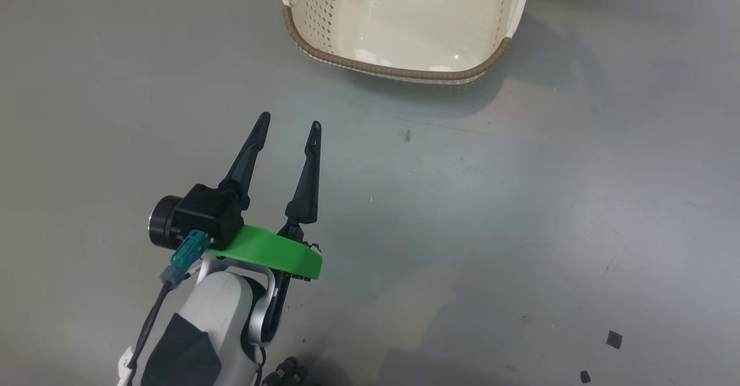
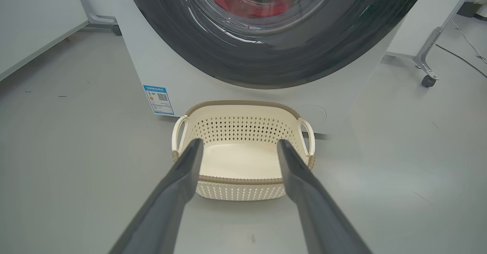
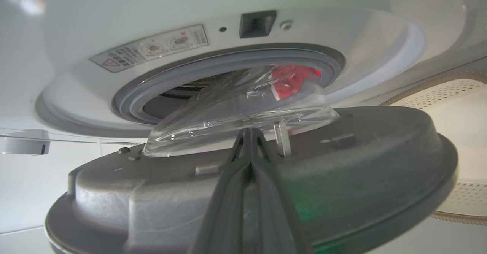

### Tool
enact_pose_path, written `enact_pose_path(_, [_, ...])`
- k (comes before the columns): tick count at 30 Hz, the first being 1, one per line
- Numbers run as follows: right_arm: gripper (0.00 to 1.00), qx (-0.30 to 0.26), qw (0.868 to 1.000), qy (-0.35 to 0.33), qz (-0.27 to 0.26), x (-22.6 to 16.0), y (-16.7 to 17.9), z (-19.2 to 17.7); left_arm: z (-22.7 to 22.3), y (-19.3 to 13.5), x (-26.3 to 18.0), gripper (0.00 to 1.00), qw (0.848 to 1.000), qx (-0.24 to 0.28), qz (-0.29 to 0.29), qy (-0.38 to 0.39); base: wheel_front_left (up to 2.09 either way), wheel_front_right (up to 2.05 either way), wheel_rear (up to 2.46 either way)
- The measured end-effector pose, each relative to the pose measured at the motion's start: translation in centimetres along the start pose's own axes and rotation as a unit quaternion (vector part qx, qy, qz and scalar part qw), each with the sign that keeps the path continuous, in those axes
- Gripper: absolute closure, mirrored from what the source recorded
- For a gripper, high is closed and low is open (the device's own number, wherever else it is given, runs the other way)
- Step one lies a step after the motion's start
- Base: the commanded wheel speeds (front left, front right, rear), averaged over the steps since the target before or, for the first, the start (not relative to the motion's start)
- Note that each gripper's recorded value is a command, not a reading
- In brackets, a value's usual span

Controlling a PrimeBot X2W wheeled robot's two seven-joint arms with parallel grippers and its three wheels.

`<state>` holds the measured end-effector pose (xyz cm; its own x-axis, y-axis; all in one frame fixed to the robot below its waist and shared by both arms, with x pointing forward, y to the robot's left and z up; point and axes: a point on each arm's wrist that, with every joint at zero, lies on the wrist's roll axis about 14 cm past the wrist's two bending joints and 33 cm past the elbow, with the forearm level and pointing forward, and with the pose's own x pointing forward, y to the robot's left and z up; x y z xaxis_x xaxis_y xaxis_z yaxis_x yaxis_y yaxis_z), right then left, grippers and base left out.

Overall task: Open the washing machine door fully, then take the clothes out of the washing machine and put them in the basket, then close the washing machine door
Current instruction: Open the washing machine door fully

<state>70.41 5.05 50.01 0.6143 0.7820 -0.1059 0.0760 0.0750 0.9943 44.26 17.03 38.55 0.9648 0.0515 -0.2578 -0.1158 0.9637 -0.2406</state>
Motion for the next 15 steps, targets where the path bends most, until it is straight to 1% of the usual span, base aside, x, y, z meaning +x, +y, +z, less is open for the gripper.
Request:
enact_pose_path(5, [1.00, 0.011, 1.000, 0.015, -0.005, -0.6, 0.0, -1.1, 0.8, -0.3, -0.3, 0.00, 1.000, -0.001, -0.004, -0.009, 0.00, 0.00, 0.00])
enact_pose_path(15, [1.00, 0.001, 0.998, 0.057, -0.020, -1.6, 0.4, -3.8, 1.5, -0.8, -1.2, 0.00, 1.000, -0.003, -0.009, -0.019, 0.00, 0.00, 0.00])
